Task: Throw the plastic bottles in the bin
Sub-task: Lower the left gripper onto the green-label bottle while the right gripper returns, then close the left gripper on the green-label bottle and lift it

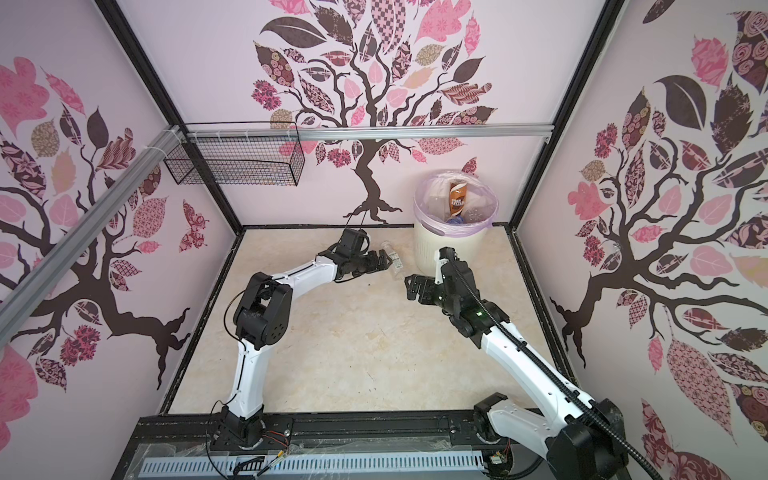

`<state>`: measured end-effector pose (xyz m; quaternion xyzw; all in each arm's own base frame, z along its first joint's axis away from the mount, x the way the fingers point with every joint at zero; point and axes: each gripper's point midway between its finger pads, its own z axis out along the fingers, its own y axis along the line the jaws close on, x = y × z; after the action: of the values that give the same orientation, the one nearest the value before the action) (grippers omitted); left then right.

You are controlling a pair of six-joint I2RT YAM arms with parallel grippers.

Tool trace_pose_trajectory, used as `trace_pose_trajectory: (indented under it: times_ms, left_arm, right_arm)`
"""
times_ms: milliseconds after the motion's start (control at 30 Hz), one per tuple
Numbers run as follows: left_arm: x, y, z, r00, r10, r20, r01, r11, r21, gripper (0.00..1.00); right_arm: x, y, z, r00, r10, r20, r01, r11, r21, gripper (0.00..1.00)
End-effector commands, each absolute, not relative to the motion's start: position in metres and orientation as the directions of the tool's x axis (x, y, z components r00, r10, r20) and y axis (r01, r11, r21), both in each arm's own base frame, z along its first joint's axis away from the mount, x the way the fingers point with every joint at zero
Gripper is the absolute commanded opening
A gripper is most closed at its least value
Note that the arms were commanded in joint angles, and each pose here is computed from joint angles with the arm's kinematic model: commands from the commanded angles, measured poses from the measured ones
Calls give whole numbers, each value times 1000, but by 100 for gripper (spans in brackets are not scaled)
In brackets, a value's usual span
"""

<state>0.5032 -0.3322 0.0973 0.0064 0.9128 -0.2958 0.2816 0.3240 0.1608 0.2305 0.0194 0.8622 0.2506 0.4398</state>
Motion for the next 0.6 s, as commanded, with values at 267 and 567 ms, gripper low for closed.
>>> trace_pose_trajectory:
  times_ms: [267, 567]
  left_arm:
    - [524, -360, 97, -836, -177, -520, 171, 816, -553, 98]
    - [537, -371, 100, -830, -236, -505, 140, 789, -599, 98]
  right_arm:
    - [322, 157, 236, -604, 241, -760, -185, 885, 427, 99]
    - [324, 157, 234, -607, 224, -762, -190, 891, 413, 100]
